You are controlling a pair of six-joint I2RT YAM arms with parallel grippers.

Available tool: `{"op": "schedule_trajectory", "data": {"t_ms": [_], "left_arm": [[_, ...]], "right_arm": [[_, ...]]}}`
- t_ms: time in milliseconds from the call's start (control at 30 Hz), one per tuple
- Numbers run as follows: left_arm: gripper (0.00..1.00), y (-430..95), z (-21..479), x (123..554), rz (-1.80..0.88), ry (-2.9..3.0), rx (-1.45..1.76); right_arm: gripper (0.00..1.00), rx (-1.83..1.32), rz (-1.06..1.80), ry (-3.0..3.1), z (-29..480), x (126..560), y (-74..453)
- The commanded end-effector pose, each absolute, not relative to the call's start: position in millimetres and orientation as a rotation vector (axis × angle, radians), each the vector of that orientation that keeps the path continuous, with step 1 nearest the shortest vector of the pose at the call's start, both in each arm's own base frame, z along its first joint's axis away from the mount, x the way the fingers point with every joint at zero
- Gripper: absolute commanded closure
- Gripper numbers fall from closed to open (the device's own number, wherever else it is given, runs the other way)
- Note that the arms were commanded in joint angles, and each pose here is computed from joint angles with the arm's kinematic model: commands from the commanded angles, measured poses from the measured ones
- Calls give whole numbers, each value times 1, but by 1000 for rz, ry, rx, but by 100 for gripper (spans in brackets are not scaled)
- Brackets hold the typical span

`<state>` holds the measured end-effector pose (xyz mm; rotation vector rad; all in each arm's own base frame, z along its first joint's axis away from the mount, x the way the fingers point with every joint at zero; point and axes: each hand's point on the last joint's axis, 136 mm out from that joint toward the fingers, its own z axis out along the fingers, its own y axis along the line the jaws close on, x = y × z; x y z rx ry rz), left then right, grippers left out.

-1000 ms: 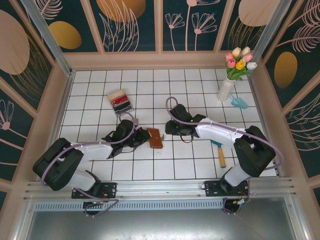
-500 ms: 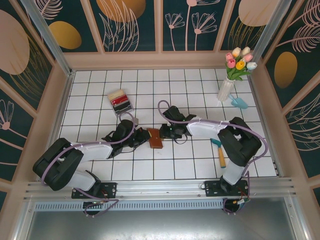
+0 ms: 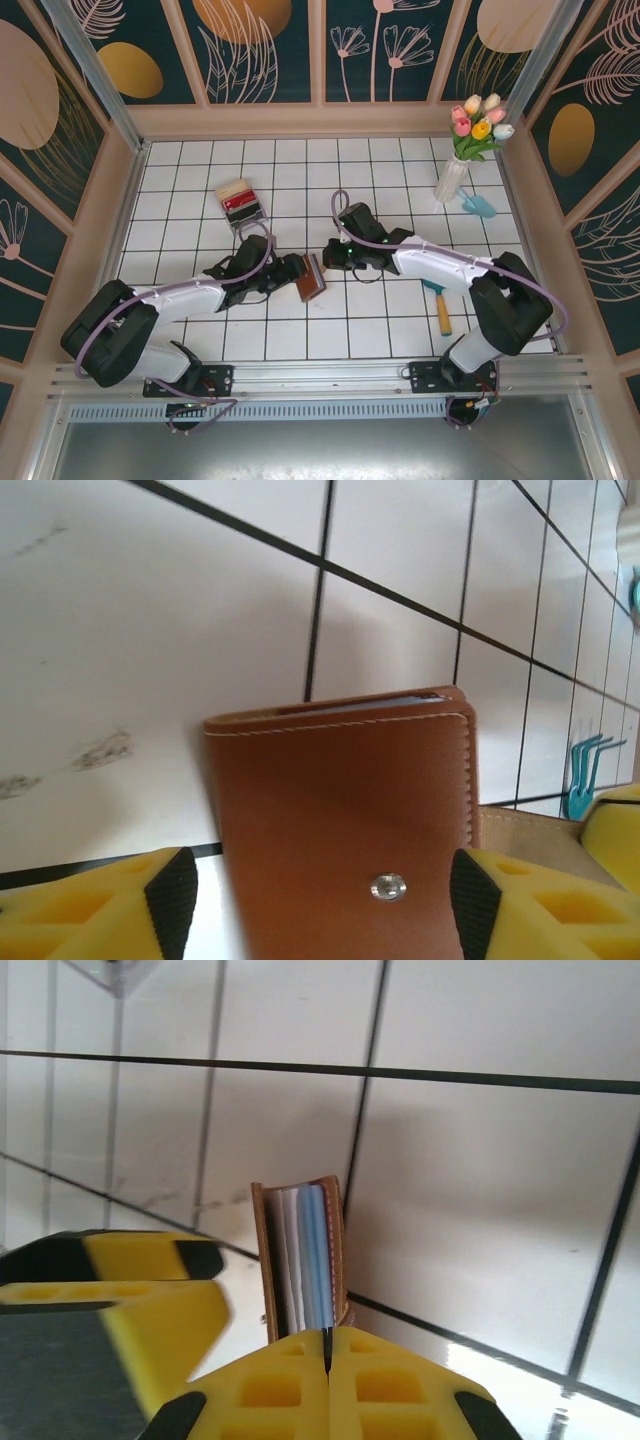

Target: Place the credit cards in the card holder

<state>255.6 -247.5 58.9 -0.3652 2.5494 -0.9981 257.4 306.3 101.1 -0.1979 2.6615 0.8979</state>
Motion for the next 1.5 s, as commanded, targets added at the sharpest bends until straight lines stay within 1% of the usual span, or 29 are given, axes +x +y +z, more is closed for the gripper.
{"op": "schedule_trajectory", "data": {"t_ms": [0,133,300,367,400,433,567,667,700,733,767,800,833,867,900,933,967,1033,1067,1167,1233,1400,1467], "left_arm": [[27,-255,68,258,-961,2558,-289],[26,-263,71,259,-942,2574,-252],[30,-251,59,256,-842,2613,-291],[34,-245,56,256,-799,2621,-297],[37,-243,55,255,-781,2624,-303],[42,-241,54,255,-766,2627,-306],[69,-236,45,254,-711,2654,-300],[77,-238,44,254,-716,2657,-272],[78,-242,47,255,-743,2648,-249],[77,-249,52,256,-783,2636,-211],[74,-256,57,257,-822,2627,-176],[69,-263,62,257,-866,2620,-139],[63,-272,68,257,-915,2617,-90],[55,-277,73,258,-933,2614,-55],[49,-278,77,258,-930,2613,-38],[46,-278,84,261,-924,2595,-29],[41,-276,91,265,-904,2576,-33],[28,-265,106,272,-841,2528,-73],[23,-258,115,277,-801,2502,-96],[15,-230,140,293,-671,2437,-159],[14,-200,151,308,-588,2406,-238],[2,-108,178,351,-465,2293,-452],[1,-73,186,372,-442,2236,-535]], "right_arm": [[100,-230,1053,2603,123,252,319],[100,-220,1063,2612,121,251,320],[100,-189,1005,2629,116,254,313],[100,-152,946,2649,110,256,306],[100,-138,928,2652,109,257,303],[100,-123,915,2656,107,257,300],[100,-59,846,2683,96,255,284],[100,4,719,2740,71,249,262],[99,20,677,2762,61,247,256],[95,36,637,2787,50,244,249],[90,45,609,2810,41,241,245],[87,46,592,2822,36,240,243],[80,42,593,2819,36,240,243],[72,40,604,2804,40,242,244],[65,42,615,2780,47,245,244],[63,46,634,2739,58,251,246],[59,50,664,2695,70,256,246],[46,65,722,2601,97,268,246],[44,84,738,2553,110,274,242],[40,129,759,2440,141,290,227],[36,135,784,2380,156,297,221],[30,51,876,2334,172,310,232],[28,7,930,2334,175,313,244]]}}
